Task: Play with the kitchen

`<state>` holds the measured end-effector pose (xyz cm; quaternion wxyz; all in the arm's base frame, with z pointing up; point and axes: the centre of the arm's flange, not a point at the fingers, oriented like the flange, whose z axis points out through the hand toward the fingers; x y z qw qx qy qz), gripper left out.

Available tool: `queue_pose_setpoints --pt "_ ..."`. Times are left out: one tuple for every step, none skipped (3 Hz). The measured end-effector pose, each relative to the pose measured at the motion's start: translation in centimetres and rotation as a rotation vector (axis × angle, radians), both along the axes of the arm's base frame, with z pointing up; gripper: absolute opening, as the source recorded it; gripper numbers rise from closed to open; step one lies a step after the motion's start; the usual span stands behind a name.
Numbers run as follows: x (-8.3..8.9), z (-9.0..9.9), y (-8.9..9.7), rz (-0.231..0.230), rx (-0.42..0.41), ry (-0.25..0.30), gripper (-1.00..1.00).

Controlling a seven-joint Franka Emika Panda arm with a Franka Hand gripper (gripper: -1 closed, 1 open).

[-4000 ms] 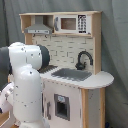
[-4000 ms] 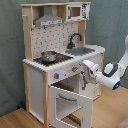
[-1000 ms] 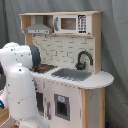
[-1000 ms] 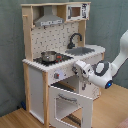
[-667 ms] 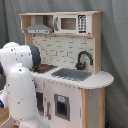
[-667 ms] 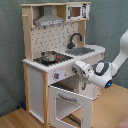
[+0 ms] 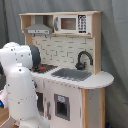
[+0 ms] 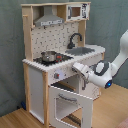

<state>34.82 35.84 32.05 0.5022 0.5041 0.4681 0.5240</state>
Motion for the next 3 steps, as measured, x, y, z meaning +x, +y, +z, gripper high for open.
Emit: queue_pose_setpoints --pt "0.00 -0.02 0.00 -0.008 -0.128 -0.001 -1.00" --pt "0.00 -0.07 0.01 -0.017 -0.260 -0.004 -1.00" --pt "0.01 -0.17 0.03 -0.027 -0.398 -0.009 -1.00"
